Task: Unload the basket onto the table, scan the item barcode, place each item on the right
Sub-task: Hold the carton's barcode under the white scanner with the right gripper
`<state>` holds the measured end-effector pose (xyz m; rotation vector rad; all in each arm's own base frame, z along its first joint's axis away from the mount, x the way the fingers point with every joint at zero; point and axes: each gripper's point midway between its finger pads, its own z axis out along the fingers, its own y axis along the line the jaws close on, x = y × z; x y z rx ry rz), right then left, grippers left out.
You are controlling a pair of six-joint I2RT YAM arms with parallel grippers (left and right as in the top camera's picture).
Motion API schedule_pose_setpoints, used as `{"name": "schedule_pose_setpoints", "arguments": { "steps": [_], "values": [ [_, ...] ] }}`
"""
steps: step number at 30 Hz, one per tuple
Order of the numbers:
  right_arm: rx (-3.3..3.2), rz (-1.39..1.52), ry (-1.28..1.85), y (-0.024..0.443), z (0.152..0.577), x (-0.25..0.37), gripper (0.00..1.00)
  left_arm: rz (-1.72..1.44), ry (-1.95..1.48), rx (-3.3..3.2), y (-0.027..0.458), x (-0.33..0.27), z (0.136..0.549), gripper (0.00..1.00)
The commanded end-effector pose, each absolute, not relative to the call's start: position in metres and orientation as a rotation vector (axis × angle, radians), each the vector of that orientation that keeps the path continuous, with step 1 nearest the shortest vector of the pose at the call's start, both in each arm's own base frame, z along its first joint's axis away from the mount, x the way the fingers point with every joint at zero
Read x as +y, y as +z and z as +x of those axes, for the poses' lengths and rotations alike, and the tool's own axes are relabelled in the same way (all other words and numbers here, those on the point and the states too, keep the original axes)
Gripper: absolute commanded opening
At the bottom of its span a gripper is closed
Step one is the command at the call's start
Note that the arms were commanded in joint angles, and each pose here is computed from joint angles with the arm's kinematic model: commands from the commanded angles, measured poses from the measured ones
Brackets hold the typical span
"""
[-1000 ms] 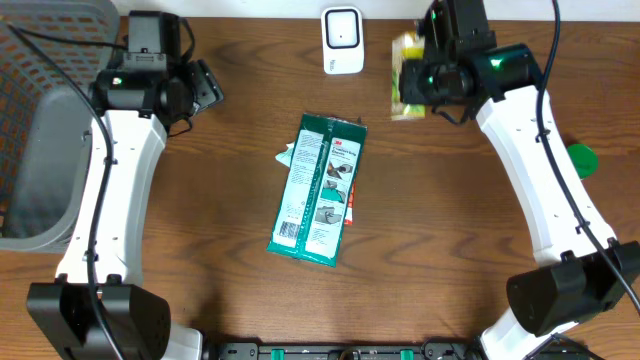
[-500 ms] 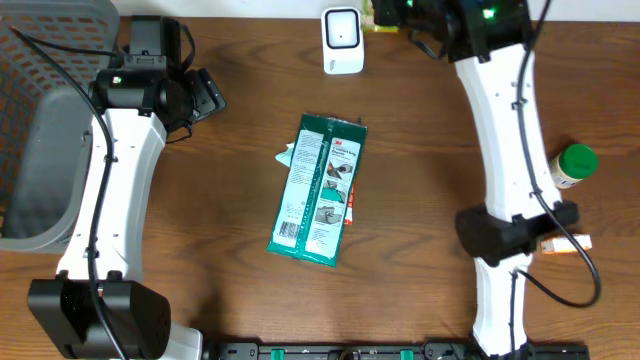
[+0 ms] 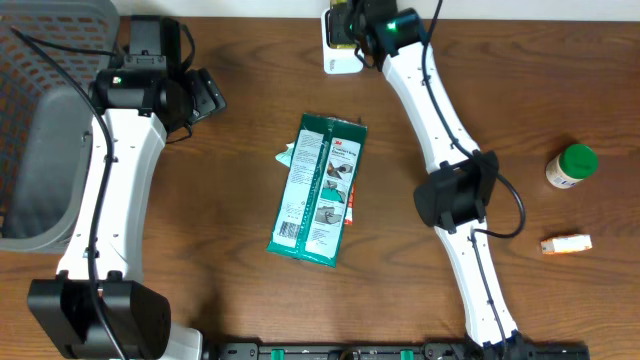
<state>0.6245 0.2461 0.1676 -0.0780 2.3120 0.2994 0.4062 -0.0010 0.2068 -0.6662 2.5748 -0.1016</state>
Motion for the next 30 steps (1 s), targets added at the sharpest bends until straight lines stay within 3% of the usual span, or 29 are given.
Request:
{"name": "schedule_pose_setpoints", "arguments": {
  "steps": [1, 30],
  "values": [
    [2.226, -0.046, 0.245, 0.185, 0.638, 0.241, 0.05, -0.679, -0.093, 2.567, 0.209, 0.001, 0.407, 0.85],
    [2.237, -0.012, 0.159, 0.150, 0.649, 0.234, 0.04, -0.679, -0.093, 2.567, 0.209, 0.001, 0.407, 0.85]
  ]
}}
